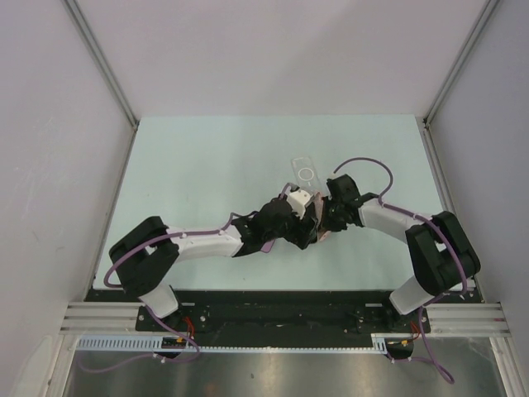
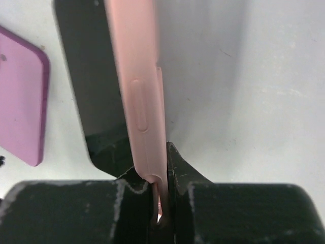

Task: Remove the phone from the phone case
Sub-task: Remove the phone case from the phone, then place the phone case at the center of the board.

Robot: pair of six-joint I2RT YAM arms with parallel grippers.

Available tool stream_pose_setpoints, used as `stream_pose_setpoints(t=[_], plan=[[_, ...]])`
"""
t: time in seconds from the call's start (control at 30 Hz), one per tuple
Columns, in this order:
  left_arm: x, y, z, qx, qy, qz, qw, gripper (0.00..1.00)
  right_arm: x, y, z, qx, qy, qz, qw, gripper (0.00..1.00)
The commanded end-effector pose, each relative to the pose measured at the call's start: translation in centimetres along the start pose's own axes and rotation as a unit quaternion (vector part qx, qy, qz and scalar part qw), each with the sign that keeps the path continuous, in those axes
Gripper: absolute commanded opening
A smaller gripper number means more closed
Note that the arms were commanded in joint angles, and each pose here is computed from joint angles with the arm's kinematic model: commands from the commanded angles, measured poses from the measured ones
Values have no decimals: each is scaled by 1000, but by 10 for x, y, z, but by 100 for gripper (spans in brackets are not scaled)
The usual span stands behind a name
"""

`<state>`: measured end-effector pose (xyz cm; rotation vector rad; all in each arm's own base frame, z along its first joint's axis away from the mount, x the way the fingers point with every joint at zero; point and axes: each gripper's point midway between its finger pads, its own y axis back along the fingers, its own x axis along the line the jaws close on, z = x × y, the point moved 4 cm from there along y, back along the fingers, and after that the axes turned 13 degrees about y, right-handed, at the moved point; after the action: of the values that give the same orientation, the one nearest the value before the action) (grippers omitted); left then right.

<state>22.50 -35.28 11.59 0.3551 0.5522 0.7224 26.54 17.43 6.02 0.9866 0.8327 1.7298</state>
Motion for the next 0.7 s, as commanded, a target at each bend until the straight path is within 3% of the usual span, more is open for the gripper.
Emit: stream_pose_setpoints(t=[0.0,0.13,0.23,0.4,0.47,0.53,0.6,0.67], plan=[[2,6,29,-36,20,22,999,93,-12,20,-1,4,3,-56,998,0],[12,18,40,-32,61,25,997,93,-59,31,-7,15,-14,-179,984,0],[17,28,49,-37,76,24,996,93,-76,39,-3,4,-27,-212,977,0],[29,47,66,-45,132,12,990,93,-92,44,28,-53,-86,-149,984,0],[29,58,73,-51,158,-9,986,93,-95,46,51,-98,-96,-88,987,0],[38,65,74,-53,173,-6,983,93,-107,55,78,-156,-113,-30,981,0],[42,75,76,-55,175,-6,983,93,-132,62,91,-191,-147,-25,970,0],[43,85,78,-59,177,-7,982,94,-142,65,107,-228,-163,15,960,7]])
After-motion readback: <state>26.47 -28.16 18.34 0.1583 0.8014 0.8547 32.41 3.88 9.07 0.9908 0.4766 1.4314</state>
